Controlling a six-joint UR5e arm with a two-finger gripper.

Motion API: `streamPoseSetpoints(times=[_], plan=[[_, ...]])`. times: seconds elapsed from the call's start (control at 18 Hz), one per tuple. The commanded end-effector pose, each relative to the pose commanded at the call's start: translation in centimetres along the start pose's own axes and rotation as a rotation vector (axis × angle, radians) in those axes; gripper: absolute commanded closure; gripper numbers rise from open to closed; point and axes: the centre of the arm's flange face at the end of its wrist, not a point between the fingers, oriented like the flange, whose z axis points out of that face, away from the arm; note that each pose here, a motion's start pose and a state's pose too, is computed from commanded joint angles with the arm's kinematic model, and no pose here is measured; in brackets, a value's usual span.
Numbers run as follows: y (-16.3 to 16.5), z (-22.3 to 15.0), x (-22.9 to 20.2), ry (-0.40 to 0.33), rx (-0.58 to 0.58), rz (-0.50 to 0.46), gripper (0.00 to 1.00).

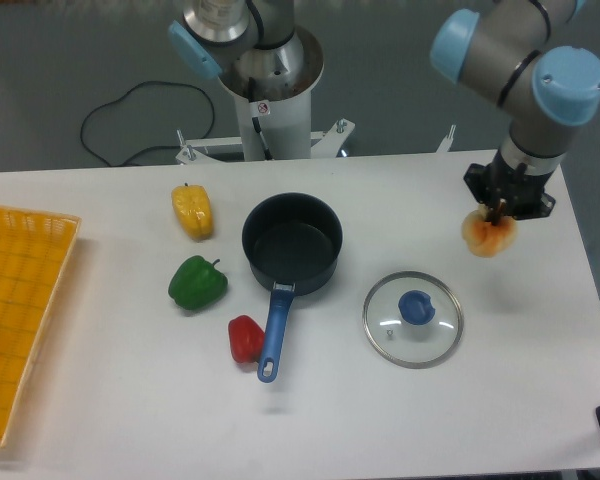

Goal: Place the round bread in the pot
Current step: 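Carry the held round bread bun over to the dark saucepan, then lower the bread bun into the saucepan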

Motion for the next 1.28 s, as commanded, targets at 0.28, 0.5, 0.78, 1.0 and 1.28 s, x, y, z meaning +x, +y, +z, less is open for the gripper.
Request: streamPoseSetpoints(times=[0.28, 0.5, 0.78, 1.0, 1.28], plan=[[-6.0, -1.1, 6.7, -0.014, 0.004, 0.001, 1.00], [-10.9, -2.1, 11.6, -0.033, 0.016, -0.014, 1.00], [-16.4, -2.1, 17.7, -0.053, 0.032, -0.018, 1.00], [-17.0, -1.2, 20.5, -0.056, 0.033, 0.001, 1.00], [-14.6, 0.2, 23.1, -0.037, 0.017, 0.009, 1.00]])
